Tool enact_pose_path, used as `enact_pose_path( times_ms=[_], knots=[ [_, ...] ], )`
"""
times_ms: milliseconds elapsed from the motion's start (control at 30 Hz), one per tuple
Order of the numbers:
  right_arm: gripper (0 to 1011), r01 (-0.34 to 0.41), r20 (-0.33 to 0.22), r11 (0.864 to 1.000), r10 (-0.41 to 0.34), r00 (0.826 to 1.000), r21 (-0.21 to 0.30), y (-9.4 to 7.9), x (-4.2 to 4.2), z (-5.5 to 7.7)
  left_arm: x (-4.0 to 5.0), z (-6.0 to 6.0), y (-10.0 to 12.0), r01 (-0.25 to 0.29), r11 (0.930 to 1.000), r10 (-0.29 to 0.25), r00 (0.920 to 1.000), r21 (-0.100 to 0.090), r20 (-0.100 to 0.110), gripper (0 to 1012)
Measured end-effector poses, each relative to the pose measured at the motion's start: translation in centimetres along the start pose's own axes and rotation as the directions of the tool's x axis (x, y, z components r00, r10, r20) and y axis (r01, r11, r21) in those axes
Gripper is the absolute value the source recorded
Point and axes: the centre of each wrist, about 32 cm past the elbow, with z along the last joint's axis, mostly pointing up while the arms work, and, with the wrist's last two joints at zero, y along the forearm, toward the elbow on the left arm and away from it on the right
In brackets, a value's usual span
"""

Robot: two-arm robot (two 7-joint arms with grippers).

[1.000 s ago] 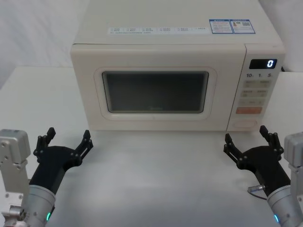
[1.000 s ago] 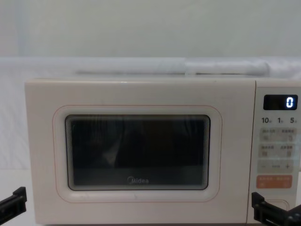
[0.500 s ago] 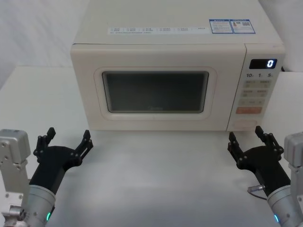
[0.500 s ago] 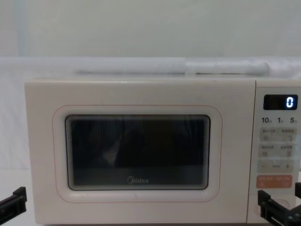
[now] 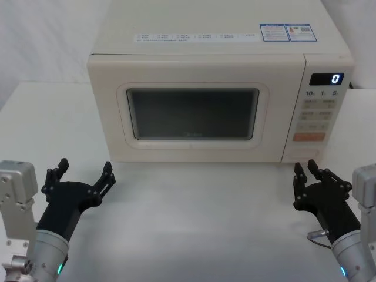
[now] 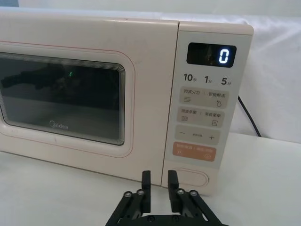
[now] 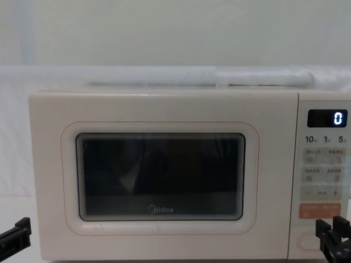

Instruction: Press the button to open the microwave door with one hand; close the microwave door with the other hand.

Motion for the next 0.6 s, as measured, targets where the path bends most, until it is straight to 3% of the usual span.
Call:
enact_pose_path(
  times_ms=[267, 600],
  knots=[
    [18, 0.0, 0.0, 1.0, 0.0, 1.0, 0.0, 0.0, 0.0, 0.0, 0.0, 0.0, 0.0, 0.0, 1.0, 0.0, 1.0, 0.0, 0.0, 1001],
    [0, 0.0, 0.0, 1.0, 0.0, 1.0, 0.0, 0.0, 0.0, 0.0, 0.0, 0.0, 0.0, 0.0, 1.0, 0.0, 1.0, 0.0, 0.0, 1001]
  ],
)
